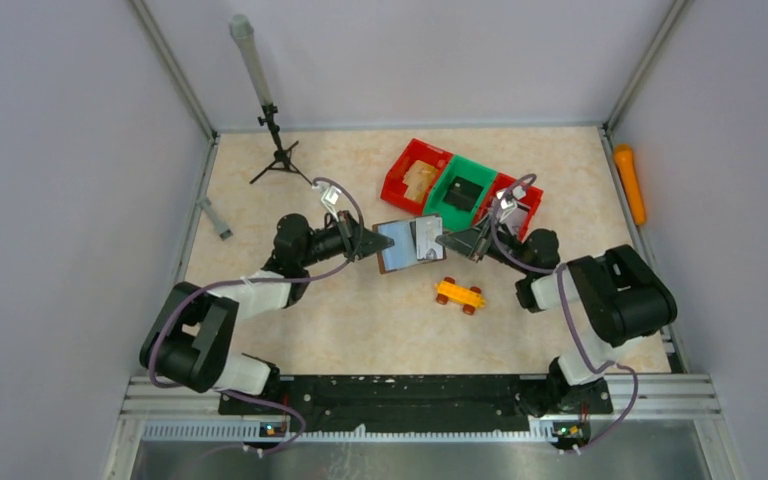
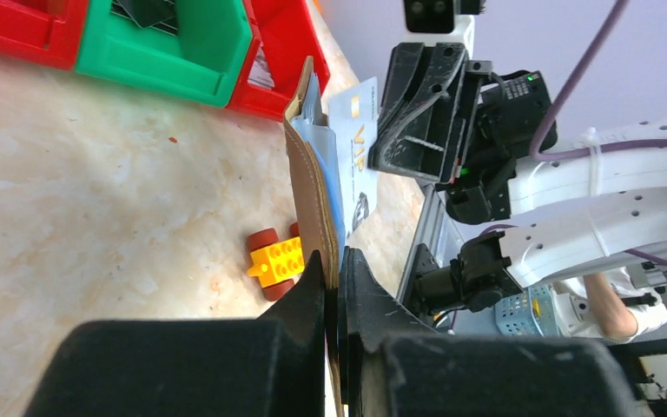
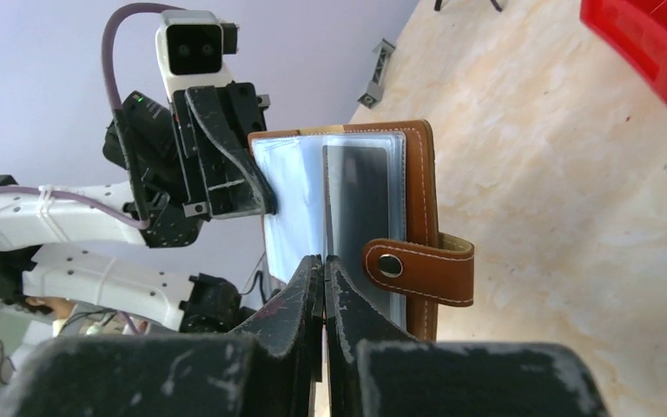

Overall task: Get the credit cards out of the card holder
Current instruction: Remove the credit card from the card holder, then place the credit card in the storage box.

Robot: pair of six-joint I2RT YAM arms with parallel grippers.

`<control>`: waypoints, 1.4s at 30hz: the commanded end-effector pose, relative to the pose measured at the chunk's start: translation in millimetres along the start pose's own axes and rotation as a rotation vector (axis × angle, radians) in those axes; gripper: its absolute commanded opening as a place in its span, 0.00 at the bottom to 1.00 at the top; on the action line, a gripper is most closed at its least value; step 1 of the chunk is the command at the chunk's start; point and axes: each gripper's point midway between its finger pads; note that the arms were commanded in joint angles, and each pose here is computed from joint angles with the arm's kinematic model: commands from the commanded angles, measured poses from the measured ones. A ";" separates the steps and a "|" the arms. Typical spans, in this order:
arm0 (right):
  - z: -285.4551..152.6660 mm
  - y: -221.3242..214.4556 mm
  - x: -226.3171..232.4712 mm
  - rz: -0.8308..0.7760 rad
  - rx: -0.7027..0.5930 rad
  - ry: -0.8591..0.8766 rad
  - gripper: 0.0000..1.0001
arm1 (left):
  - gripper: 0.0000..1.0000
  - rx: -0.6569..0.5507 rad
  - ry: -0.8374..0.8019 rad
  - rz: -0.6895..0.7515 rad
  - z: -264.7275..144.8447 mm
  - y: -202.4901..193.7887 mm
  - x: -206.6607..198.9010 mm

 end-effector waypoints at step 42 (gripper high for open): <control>-116.1 117.6 -83.2 0.267 -0.821 -1.186 0.00 | 0.07 -0.099 0.200 0.105 -11.0 24.5 16.4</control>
Point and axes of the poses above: each gripper's point midway between its finger pads, its own z axis out along the fingers, its own x axis along the line the jaws close on, y = z × x, and after that the axes turned 2 degrees about -z, right-handed
